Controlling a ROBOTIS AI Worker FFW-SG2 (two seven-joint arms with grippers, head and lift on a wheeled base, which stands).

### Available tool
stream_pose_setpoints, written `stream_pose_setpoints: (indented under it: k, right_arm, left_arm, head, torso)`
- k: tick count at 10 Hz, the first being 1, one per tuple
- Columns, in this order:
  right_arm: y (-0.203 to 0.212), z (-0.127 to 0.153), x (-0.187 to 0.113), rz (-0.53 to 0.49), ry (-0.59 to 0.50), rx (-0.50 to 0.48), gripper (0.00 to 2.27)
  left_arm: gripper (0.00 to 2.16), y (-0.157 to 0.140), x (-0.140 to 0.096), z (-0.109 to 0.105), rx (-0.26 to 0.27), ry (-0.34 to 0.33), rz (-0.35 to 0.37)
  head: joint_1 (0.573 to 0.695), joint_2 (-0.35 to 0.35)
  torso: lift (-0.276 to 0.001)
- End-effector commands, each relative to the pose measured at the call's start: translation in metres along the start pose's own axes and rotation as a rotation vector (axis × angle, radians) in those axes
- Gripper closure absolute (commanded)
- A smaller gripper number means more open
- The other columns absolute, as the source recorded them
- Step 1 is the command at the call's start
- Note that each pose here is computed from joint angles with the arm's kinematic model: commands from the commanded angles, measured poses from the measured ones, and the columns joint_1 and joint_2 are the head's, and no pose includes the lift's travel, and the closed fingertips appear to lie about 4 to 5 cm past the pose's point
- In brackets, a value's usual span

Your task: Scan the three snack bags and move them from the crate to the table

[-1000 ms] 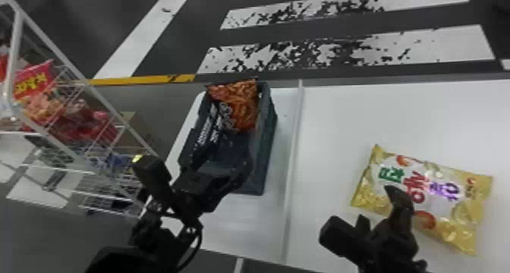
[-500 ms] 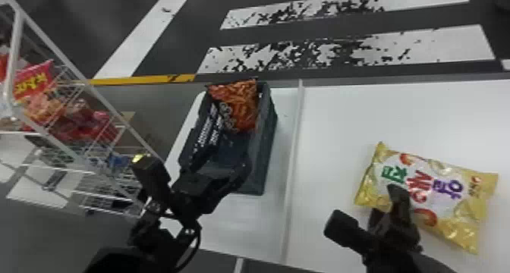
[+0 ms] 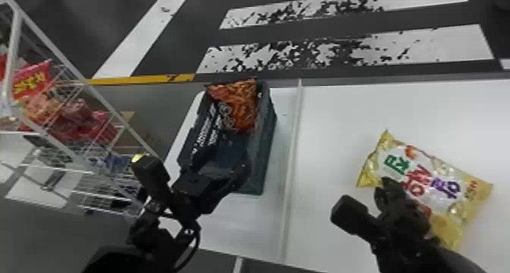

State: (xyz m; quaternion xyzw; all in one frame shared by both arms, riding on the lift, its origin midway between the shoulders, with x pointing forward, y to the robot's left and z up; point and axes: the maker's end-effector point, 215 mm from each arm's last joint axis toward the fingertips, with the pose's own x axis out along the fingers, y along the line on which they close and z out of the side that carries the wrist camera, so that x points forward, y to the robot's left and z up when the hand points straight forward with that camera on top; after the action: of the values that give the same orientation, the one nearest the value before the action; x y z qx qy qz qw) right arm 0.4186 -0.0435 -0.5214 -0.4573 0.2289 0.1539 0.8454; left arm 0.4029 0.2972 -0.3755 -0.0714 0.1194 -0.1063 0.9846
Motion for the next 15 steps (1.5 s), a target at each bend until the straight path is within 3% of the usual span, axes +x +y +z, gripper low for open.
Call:
stream_pose_setpoints:
  k: [1,4,7,10,12,13,15]
  right_arm:
    - [-0.055,0.009,-0.013,0.001,-0.020,0.195,2.24]
    - [-0.145,0.005,-0.040,0.146,-0.096,0.683,2.24]
    - [-0.201,0.015,-0.072,0.391,-0.289,1.213,2.25]
    - [-0.182,-0.030,-0.056,0.631,-0.225,1.596,2.25]
    - [-0.160,-0.068,-0.032,0.648,-0.132,1.709,2.25]
    - [-0.150,-0.079,-0.025,0.687,-0.079,1.726,2.25]
    - [-0.148,-0.121,-0.005,0.648,0.033,1.717,2.23]
  left_arm:
    - [0.03,-0.002,0.000,0.000,-0.001,0.000,-0.003]
    - [0.03,-0.006,0.001,0.000,-0.002,-0.002,-0.013]
    - [0.03,-0.008,0.001,0.002,0.000,-0.005,-0.016]
    - [0.03,-0.015,0.002,0.010,0.005,-0.018,-0.028]
    - [0.03,-0.028,0.004,0.017,0.006,-0.020,-0.041]
    - [0.03,-0.036,0.005,0.018,-0.001,-0.007,-0.041]
    - [0.03,-0.053,0.008,0.024,0.006,-0.012,-0.053]
  head:
    - [0.695,0.342]
    - [0.695,0.273]
    - [0.695,0.216]
    - [0.695,0.180]
    - [0.695,0.145]
    - [0.695,0.126]
    - [0.695,0.095]
  torso:
    - [-0.062]
    - [-0.062]
    - [-0.062]
    - [-0.062]
    - [-0.062]
    - [-0.062]
    - [-0.062]
